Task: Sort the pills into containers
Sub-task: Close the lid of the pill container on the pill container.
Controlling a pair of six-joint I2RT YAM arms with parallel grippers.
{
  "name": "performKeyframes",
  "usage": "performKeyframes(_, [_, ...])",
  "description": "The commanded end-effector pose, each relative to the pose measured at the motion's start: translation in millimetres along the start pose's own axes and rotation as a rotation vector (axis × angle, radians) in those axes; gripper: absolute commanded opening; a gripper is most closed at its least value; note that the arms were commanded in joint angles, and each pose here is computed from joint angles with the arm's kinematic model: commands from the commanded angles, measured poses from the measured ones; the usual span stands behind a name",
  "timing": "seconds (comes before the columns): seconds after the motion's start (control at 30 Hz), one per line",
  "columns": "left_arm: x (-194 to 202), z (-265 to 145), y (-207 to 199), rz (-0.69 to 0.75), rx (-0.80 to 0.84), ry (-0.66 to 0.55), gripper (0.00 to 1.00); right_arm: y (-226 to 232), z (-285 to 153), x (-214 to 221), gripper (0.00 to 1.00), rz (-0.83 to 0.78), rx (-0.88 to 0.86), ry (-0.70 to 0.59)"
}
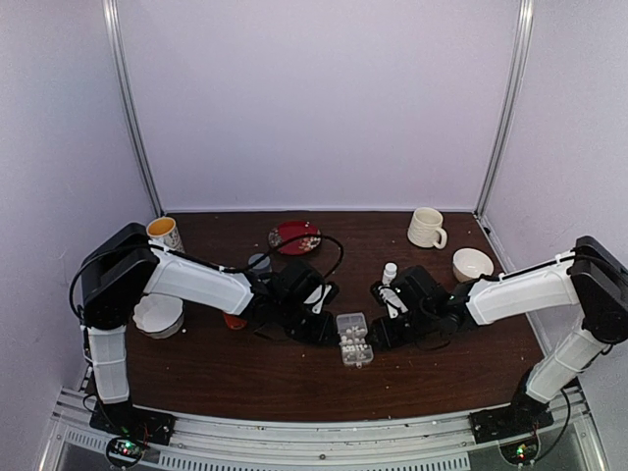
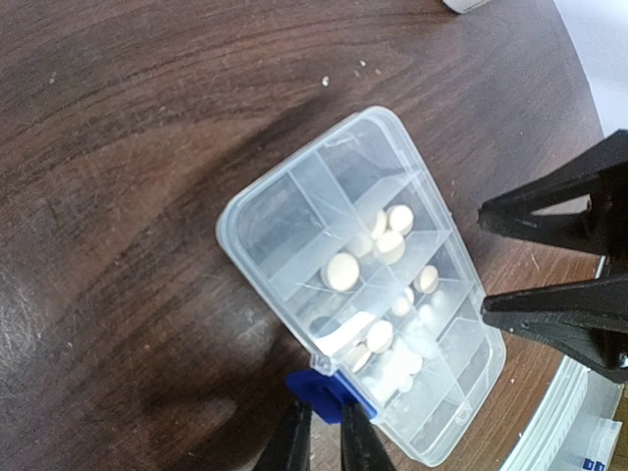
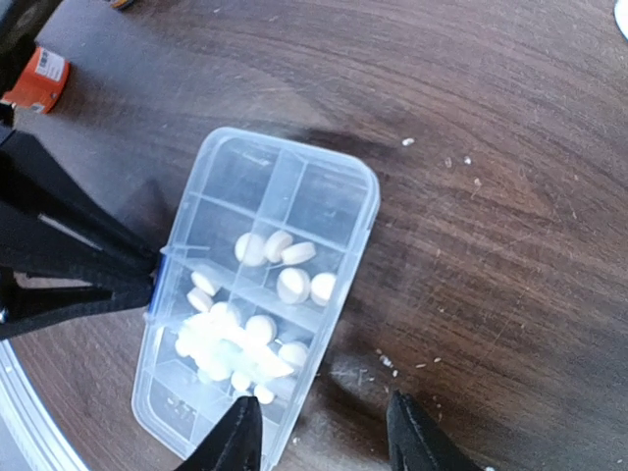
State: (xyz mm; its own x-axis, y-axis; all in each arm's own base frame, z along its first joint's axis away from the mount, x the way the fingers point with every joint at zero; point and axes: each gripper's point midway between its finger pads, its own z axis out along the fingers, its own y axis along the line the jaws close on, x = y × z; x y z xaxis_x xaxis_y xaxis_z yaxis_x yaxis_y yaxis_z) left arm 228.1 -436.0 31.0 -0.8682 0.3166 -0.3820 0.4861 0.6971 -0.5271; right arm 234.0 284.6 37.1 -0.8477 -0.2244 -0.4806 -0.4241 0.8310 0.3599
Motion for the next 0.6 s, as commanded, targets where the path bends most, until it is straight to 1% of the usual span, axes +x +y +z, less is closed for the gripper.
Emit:
performKeyframes(0.0, [-12,-9,-8,0.009,0.024,-0.049,0.13,-8,9,0,0.46,-0.007,0.051,0.016])
performKeyframes(0.17, [-12,-10,-7,0.01,0.016,-0.048,0.1,-8,19,3,0.46,-0.022,0.066,0.038])
performKeyframes(0.27, [-12,-10,-7,0.011,0.013,-0.049,0.07,-11,24,7,0.45,-0.051,0.107,0.061])
performKeyframes(0.3, [-12,-10,-6,0.01,0.012,-0.049,0.04,-12,25,8,0.43,-0.06,0.121,0.07])
performKeyframes(0.37, [-12,-10,-6,0.009,0.01,-0.049,0.0,-13,27,11,0.35,-0.072,0.131,0.082])
performKeyframes(0.4, [-12,-10,-5,0.008,0.008,-0.049,0.0,-13,28,13,0.32,-0.076,0.133,0.086])
performKeyframes(0.57, [-13,-12,1,-0.002,-0.014,-0.049,0.0,-18,29,18,0.3,-0.102,0.175,0.104])
